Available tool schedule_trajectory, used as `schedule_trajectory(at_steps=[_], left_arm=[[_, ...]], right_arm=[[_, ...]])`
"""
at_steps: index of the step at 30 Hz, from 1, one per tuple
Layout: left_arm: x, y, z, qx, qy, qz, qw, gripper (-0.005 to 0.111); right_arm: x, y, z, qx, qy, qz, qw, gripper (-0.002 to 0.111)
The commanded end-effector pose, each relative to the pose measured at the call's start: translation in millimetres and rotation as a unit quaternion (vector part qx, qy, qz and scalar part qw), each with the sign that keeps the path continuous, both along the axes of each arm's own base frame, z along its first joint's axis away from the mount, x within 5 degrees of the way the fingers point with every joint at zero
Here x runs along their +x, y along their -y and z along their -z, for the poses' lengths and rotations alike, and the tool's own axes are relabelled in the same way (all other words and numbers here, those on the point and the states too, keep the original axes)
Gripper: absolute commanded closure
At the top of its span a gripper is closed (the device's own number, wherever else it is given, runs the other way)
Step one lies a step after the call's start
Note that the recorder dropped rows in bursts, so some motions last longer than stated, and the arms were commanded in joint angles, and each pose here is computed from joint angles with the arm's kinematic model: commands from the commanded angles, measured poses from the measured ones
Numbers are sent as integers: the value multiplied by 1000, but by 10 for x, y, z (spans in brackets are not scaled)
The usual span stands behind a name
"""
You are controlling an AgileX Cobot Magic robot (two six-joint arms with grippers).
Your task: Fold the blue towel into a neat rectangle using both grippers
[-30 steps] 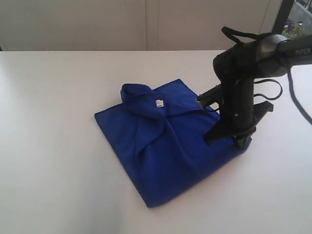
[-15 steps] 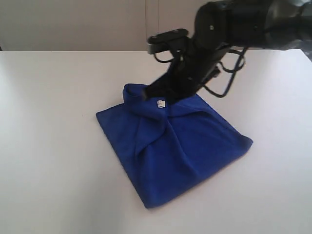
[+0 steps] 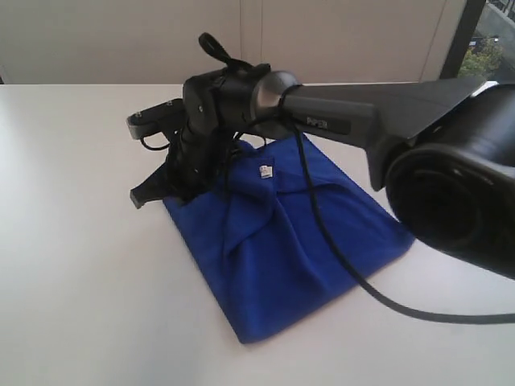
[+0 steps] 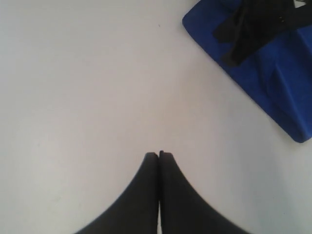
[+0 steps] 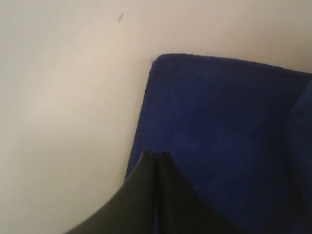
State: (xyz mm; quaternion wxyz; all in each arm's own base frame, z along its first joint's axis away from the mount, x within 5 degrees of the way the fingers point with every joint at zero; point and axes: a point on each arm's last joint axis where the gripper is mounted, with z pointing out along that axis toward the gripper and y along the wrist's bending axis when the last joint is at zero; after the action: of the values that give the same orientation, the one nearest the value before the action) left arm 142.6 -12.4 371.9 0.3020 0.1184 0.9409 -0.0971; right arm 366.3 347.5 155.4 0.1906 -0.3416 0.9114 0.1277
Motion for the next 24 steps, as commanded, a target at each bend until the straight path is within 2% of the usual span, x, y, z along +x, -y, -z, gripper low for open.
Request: schedule_trajectory(at_steps=[1,13,24], left_arm=[[-33,6,3,-5,-3,-3,1000,107],[-33,6,3,-5,-3,-3,1000,107],[-33,6,3,-5,-3,-3,1000,107]], right_arm=[[54,-60,101,4,0,0,1000,108],[127,-108,443,13,8,20,1000,108],[501,-34,545,71,32,109,991,108]])
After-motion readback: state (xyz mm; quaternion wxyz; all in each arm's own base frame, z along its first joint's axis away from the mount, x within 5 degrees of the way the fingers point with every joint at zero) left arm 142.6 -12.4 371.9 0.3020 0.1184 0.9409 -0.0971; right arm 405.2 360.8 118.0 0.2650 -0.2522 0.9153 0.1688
